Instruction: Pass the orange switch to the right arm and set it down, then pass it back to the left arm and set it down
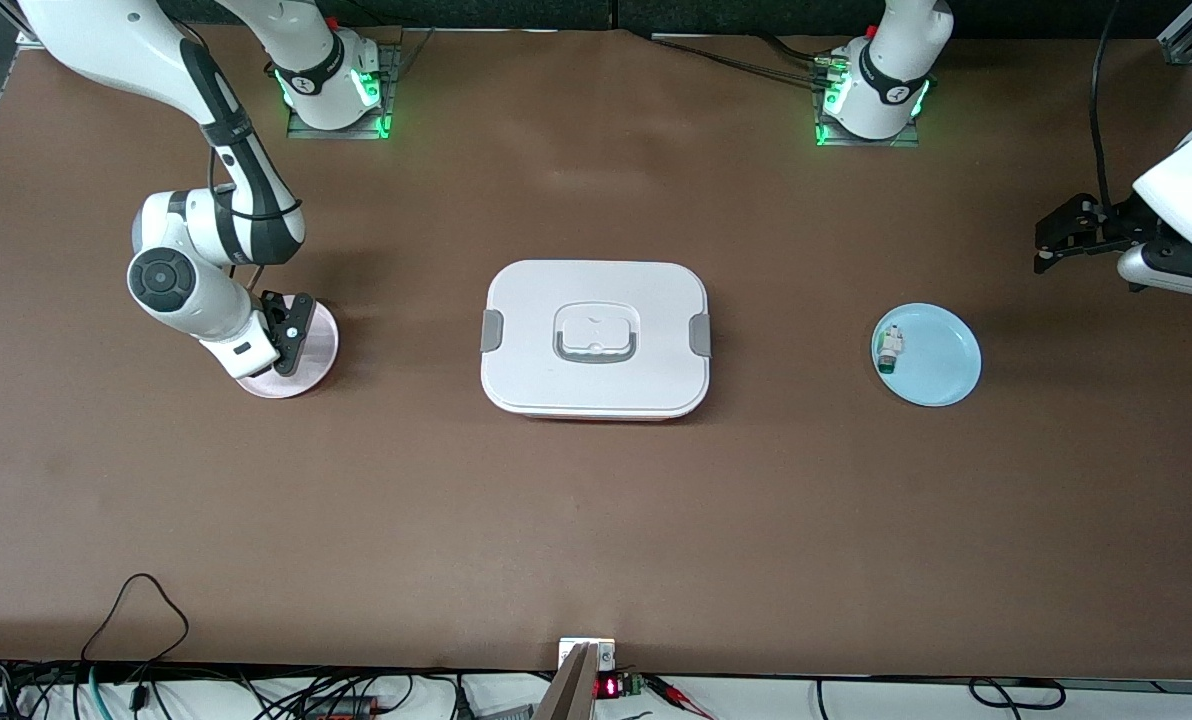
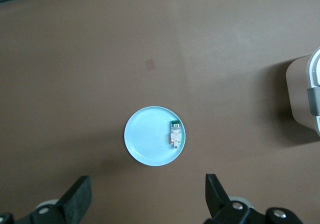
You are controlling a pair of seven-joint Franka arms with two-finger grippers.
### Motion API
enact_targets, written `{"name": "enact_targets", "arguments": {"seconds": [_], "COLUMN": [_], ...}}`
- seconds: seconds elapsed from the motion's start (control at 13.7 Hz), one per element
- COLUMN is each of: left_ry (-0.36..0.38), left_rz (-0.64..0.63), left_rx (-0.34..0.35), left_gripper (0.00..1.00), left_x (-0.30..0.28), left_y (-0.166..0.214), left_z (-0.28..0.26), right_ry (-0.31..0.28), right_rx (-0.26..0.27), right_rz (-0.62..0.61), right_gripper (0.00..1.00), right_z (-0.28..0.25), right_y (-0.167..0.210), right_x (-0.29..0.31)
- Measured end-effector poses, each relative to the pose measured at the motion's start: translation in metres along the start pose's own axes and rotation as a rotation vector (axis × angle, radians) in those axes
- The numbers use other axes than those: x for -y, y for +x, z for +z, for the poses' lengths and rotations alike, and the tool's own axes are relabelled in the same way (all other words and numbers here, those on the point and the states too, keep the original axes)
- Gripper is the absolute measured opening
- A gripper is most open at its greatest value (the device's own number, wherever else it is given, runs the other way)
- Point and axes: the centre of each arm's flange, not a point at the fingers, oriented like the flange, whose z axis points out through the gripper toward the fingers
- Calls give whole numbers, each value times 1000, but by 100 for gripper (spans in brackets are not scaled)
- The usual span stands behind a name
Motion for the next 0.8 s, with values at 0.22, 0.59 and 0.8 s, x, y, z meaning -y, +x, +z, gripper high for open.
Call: {"name": "enact_targets", "arguments": {"seconds": [0.22,0.59,0.8], "left_ry": [2,-10,-14], "left_rz": [15,36,36], "left_rx": [-10,-21,-16], "left_gripper": [100,100,100], "left_x": [-8,-22,-22], "left_y": [2,4,4], "left_z": [-5,-11,-10], "right_ry": [14,21,8], "right_rx": [3,4,0], "right_rz": [-3,20,43], "right_gripper": [34,47,79], "right_z": [12,16,7], "right_y": [0,0,-1], "right_x": [6,9,7]}}
